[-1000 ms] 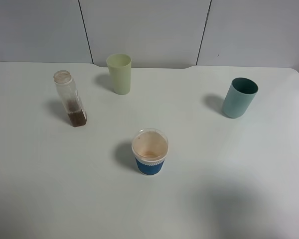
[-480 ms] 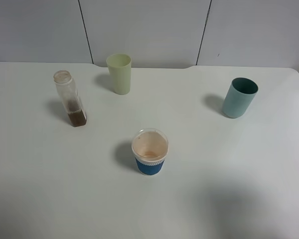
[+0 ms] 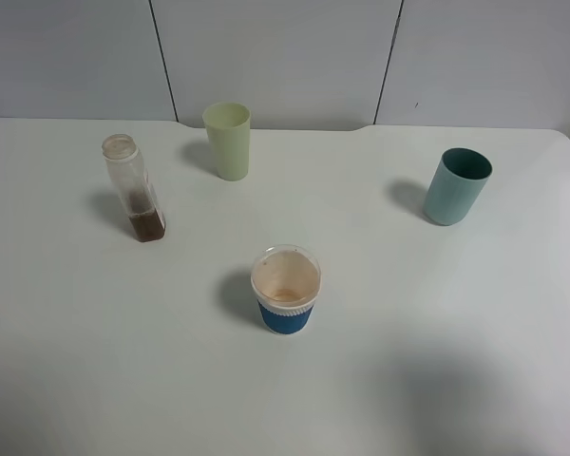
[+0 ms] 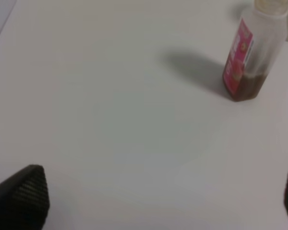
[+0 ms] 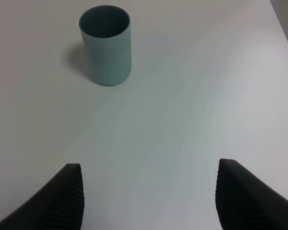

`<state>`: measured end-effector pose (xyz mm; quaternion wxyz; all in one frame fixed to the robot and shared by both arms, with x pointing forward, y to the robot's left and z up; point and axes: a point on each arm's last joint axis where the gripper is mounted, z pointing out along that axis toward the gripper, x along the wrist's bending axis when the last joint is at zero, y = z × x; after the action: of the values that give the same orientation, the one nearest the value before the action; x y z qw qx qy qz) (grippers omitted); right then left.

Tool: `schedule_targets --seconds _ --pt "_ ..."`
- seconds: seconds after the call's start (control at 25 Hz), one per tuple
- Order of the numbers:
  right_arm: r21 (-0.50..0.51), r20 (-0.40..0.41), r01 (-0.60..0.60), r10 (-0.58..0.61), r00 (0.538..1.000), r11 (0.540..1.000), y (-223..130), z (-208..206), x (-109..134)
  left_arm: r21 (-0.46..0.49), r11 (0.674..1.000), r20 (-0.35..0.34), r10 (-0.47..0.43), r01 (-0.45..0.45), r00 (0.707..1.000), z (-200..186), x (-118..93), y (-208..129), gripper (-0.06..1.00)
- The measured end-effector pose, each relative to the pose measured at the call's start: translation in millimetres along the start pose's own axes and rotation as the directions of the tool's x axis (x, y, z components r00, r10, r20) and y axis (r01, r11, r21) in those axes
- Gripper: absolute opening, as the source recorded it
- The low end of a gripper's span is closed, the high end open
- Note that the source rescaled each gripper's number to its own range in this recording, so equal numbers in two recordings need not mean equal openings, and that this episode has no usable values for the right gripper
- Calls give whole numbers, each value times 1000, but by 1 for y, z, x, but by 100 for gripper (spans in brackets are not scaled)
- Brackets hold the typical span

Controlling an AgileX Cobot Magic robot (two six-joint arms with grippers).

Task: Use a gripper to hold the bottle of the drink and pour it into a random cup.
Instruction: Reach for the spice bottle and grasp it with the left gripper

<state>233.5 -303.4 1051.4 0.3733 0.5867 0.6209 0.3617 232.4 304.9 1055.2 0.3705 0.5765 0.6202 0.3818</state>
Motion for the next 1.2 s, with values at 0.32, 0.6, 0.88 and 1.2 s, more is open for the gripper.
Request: schedule_targets --seconds 0.32,0.6,0.88,1.2 --pt "0 0 0 0 1000 1000 0 0 0 0 1000 0 0 0 1000 0 0 0 100" --pt "0 0 0 0 1000 1000 0 0 0 0 1000 0 0 0 1000 0 0 0 100" --pt "0 0 0 0 1000 1000 0 0 0 0 1000 0 0 0 1000 0 0 0 100" --pt "0 0 0 0 1000 1000 0 0 0 -7 1000 -14 -4 4 1000 0 1 1 100"
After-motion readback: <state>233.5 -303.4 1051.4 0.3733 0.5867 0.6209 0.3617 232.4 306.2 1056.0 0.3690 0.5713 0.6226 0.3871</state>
